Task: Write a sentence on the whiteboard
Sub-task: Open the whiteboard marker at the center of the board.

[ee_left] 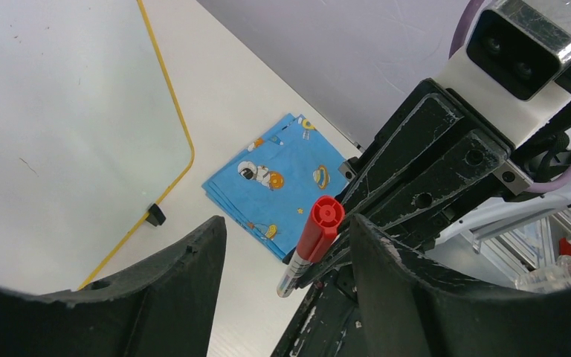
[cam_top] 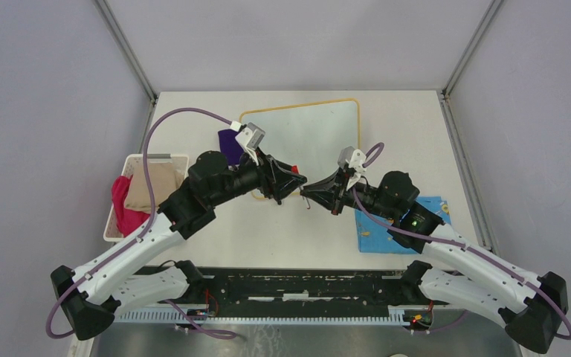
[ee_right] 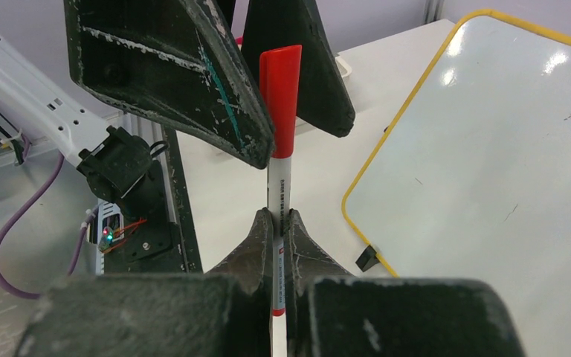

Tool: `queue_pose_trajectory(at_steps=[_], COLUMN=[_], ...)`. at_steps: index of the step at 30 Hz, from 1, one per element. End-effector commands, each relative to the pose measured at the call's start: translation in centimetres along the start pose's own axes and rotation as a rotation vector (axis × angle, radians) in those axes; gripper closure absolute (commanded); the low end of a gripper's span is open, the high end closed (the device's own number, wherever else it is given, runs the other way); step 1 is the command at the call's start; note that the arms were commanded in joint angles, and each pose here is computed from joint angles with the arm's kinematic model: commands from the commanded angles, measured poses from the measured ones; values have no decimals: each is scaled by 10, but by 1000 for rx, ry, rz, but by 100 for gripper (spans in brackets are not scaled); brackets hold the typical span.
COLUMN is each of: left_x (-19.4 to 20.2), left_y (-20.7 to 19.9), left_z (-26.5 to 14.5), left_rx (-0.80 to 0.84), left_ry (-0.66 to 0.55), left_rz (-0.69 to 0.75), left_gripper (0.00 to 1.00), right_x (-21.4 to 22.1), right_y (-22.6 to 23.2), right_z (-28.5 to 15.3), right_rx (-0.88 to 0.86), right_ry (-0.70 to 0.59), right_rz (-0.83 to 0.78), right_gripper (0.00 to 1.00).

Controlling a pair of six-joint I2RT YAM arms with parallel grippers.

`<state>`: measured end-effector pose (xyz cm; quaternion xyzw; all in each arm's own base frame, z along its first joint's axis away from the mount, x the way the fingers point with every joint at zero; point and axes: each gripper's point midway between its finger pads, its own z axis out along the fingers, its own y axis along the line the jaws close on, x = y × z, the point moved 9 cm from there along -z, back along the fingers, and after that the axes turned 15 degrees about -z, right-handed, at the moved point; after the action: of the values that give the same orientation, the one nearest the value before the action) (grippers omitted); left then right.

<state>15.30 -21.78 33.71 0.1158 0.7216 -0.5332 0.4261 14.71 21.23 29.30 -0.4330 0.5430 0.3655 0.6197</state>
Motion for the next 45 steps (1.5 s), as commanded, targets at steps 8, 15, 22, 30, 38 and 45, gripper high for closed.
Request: queue_pose_trajectory(at_steps=[8, 15, 22, 30, 38, 45], left_x=[-10, -4, -7, -5, -2, -4], left_y=[-13, -12, -24, -40, -50, -51], left_z=[0, -3, -21, -38, -43, -49], left_rx=[79, 90, 172, 317, 434, 421], left_ry=[1, 8, -95, -79, -43, -80], left_rz=[67, 39, -40, -38, -23, -12], left_gripper=[62, 98, 98, 98, 98, 98], right_x=[-17, -21, -19, -31, -41, -44], right_y=[-1, 6, 15, 31, 32, 33], right_z=[6, 4, 5, 3, 9, 11], right_rx=[11, -39, -90, -267, -296, -328], right_ry=[-45, -114, -204, -353, -405, -422], right_rz=[-28, -16, 50, 139, 196, 223], right_gripper=[100, 78, 36, 34, 40, 55])
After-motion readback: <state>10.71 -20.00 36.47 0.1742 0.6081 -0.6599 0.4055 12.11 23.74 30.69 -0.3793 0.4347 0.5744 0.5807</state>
